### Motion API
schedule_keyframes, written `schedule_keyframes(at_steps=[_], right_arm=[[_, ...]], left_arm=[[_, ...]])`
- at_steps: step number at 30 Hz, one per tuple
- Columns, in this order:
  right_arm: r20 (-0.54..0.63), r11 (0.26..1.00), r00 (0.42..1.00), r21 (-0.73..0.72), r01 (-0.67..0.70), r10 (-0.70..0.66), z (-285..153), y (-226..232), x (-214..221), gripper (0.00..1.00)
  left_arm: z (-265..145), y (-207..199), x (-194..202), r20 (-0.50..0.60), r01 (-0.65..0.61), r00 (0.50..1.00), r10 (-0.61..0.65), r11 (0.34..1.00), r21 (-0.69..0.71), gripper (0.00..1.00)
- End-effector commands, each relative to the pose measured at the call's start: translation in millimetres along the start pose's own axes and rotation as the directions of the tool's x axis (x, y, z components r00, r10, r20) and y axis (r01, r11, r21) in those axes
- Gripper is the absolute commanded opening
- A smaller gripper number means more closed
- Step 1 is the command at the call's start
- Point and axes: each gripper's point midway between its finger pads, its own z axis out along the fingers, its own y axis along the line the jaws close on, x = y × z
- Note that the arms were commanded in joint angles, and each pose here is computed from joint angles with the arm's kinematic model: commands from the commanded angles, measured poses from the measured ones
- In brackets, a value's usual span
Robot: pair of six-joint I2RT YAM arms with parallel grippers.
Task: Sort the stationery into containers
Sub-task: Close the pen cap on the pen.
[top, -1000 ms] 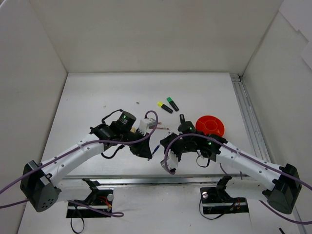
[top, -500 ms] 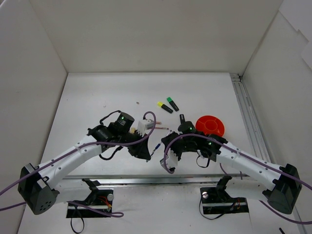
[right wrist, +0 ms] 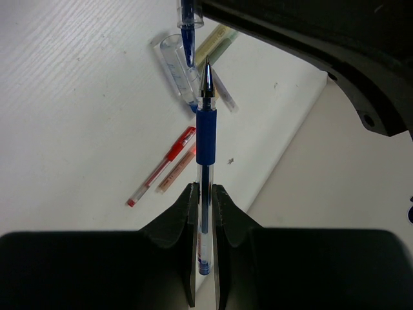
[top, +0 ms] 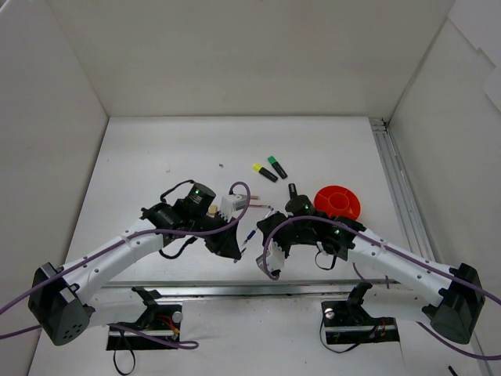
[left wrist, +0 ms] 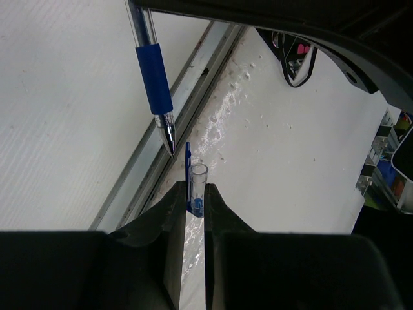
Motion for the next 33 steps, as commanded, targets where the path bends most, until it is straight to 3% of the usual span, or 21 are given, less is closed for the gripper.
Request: schedule_keyframes(at_steps=[1, 9, 20, 33], right_arm=[[0.042, 0.996, 0.998, 0.073, 0.054, -0.057, -10, -29, -14, 0.00], [0.048, 0.995, 0.997, 0.078, 0.061, -0.065, -11, -31, -18, 0.00], [0.162, 0.994, 0.982, 0.070, 0.088, -0.098, -3, -25, -40, 0.00], [0.060, 0.998, 0.997, 0.047, 0.036, -0.039, -3, -20, -22, 0.00]], left_arm=[[-6, -14, -14, 0.056, -0.054, 0.997, 0.052, 0.998, 0.040, 0.00], [-5, -10, -13, 0.051, -0.050, 0.998, 0.049, 0.998, 0.023, 0.00], [2, -15, -26, 0.056, -0.098, 0.994, 0.093, 0.992, 0.076, 0.00], [-6, -18, -15, 0.067, -0.067, 0.996, 0.062, 0.996, 0.064, 0.00]])
